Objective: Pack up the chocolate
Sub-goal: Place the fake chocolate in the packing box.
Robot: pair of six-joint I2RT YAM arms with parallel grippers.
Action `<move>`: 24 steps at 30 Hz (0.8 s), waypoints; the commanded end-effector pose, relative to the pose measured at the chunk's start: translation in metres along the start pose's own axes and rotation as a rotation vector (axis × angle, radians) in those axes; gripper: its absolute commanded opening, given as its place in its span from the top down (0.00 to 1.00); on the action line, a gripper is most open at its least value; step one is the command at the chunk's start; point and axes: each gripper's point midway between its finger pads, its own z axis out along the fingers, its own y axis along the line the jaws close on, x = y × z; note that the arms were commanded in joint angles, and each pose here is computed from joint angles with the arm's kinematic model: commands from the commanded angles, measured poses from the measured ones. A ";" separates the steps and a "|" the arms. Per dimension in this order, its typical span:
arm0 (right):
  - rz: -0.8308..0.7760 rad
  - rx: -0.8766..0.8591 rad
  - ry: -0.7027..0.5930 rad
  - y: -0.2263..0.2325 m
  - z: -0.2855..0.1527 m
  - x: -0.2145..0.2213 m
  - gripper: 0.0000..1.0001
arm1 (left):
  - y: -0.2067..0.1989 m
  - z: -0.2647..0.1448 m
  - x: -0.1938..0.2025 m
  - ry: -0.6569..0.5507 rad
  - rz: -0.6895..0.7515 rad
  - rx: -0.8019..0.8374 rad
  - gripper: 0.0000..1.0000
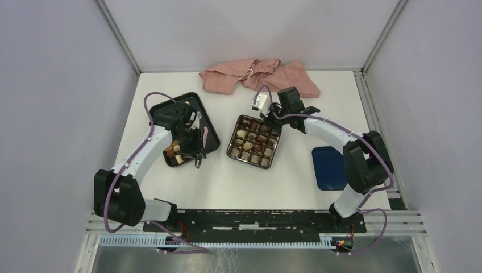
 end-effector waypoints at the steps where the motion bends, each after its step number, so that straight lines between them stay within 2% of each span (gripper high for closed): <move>1: 0.006 0.115 -0.093 -0.018 -0.013 -0.031 1.00 | -0.025 -0.011 -0.006 -0.064 0.017 0.108 0.80; 9: 0.014 0.179 -0.107 -0.022 -0.018 -0.033 1.00 | -0.059 -0.016 0.001 -0.097 0.102 0.184 0.80; 14: 0.017 0.171 -0.105 -0.021 -0.017 -0.032 1.00 | -0.103 -0.022 0.013 -0.112 0.172 0.288 0.80; 18: 0.018 0.153 -0.103 -0.017 -0.014 -0.030 1.00 | -0.143 -0.015 0.032 -0.082 0.239 0.352 0.80; 24: 0.015 0.144 -0.100 -0.015 -0.014 -0.029 1.00 | -0.177 0.006 0.050 -0.030 0.306 0.355 0.80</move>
